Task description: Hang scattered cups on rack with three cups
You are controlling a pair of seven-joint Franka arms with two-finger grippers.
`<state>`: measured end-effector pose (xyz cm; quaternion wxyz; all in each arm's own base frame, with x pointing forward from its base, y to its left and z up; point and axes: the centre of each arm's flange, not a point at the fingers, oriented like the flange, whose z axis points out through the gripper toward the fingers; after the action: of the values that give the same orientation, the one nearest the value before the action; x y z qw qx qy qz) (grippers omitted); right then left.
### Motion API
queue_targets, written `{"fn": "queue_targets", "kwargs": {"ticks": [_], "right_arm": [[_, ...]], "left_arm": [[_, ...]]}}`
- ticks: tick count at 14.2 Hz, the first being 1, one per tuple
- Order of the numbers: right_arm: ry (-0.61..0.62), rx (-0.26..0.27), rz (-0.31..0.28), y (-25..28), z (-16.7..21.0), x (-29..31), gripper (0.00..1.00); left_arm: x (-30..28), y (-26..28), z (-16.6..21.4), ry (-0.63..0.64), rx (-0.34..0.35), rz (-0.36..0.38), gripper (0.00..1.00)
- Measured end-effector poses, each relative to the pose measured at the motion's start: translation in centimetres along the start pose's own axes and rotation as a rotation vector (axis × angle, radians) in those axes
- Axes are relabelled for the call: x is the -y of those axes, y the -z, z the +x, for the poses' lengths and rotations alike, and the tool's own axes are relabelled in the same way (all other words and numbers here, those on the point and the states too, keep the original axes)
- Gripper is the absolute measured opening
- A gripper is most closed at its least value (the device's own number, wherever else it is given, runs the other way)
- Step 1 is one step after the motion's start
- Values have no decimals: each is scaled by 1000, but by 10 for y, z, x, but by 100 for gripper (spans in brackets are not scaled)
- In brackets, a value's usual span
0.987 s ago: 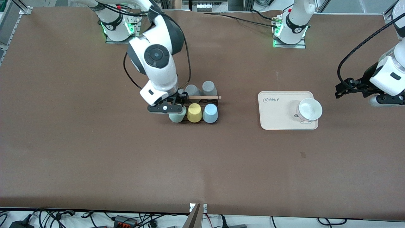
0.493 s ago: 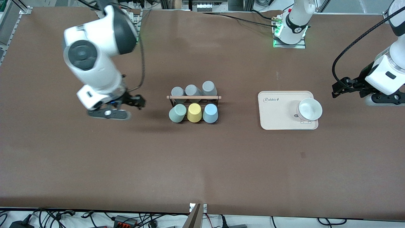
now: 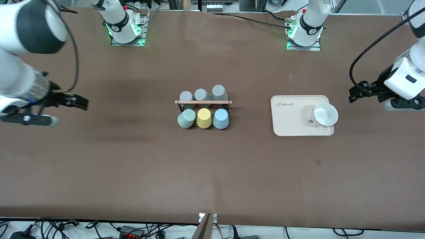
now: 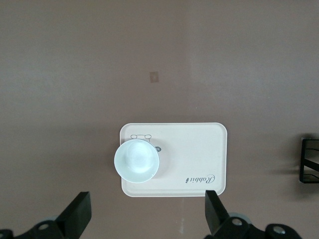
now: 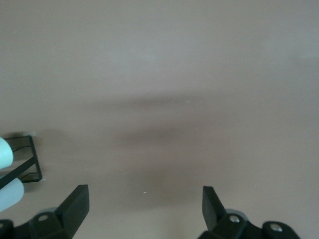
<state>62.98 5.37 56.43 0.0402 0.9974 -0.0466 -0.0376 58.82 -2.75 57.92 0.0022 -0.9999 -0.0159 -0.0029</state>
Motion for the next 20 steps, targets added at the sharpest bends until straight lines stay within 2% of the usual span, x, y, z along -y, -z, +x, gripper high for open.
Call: {"fn": "queue_targets", "kwargs": {"ticks": [2,5,9,13,20], "right_arm": [[-38,-9,7,12,-2,-38,100],[-11,-6,15,26,-17,-87,100],[1,21,17,23,-31,-86,100],[-2,-3,72,21,-27,-84,100],[4,-30,78,38,-37,-81,100]], "left_arm": [[0,0,0,0,0,0,100],[1,1,1,1,-11,-1,100],[1,1,1,1,-12,-1,100],[1,1,2,1,-12,-1,100],[1,0,2,2,-10,-1,100]]}}
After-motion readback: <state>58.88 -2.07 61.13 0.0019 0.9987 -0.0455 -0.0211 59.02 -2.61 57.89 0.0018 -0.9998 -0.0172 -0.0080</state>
